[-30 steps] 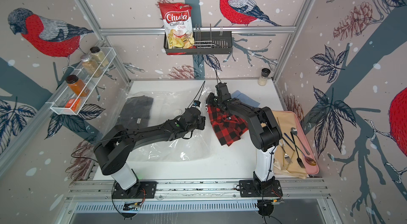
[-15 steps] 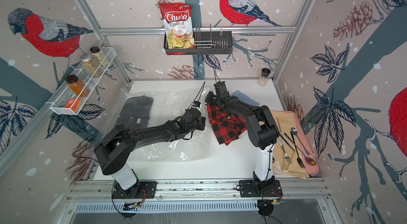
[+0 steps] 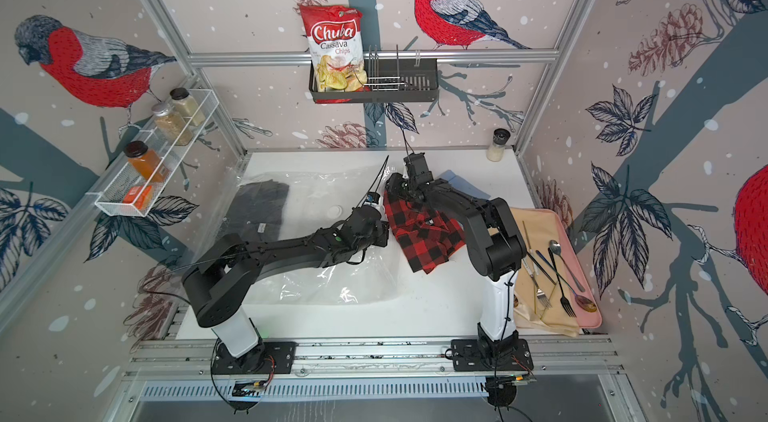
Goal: Place the folded shirt into the vacuum bag
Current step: Place the shirt in the vacuum bag.
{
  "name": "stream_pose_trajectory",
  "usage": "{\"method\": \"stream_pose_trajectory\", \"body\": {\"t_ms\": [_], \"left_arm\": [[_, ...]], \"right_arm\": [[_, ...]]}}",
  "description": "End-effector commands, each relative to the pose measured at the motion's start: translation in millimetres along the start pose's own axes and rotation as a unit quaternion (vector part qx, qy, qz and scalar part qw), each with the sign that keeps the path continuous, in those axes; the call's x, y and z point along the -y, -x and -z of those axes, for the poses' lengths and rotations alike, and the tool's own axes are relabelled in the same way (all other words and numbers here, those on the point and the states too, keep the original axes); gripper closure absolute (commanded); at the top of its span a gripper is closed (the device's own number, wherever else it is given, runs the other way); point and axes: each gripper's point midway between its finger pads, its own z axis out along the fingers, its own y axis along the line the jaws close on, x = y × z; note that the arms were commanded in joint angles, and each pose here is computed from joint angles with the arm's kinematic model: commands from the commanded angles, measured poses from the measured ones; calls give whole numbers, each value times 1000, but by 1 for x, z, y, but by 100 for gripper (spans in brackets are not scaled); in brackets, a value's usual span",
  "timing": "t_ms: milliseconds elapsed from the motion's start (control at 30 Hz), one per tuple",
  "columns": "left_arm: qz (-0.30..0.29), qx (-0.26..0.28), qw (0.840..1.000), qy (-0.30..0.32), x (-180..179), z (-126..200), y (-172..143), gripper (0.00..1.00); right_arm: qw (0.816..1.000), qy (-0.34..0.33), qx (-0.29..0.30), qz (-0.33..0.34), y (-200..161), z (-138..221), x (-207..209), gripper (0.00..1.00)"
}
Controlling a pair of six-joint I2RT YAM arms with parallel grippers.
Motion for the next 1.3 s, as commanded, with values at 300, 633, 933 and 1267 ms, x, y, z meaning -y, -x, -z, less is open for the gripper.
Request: {"method": "stream_pose_trajectory", "body": {"t_ms": [300, 633, 933, 1267], "left_arm": [[10, 49, 999, 9, -2, 19, 22, 100], [6, 24, 1000, 9, 2, 3, 1, 100], [7, 10, 1000, 26, -5, -12, -13, 100], [11, 8, 999, 29, -5, -16, -17, 100]], "right_arm": [[984, 159, -77, -31, -53, 10, -21, 70], [992, 43, -112, -50, -75, -46, 40, 74], [998, 37, -53, -4, -51, 21, 22, 56], [999, -24, -29, -23, -99, 108, 67, 49]]}}
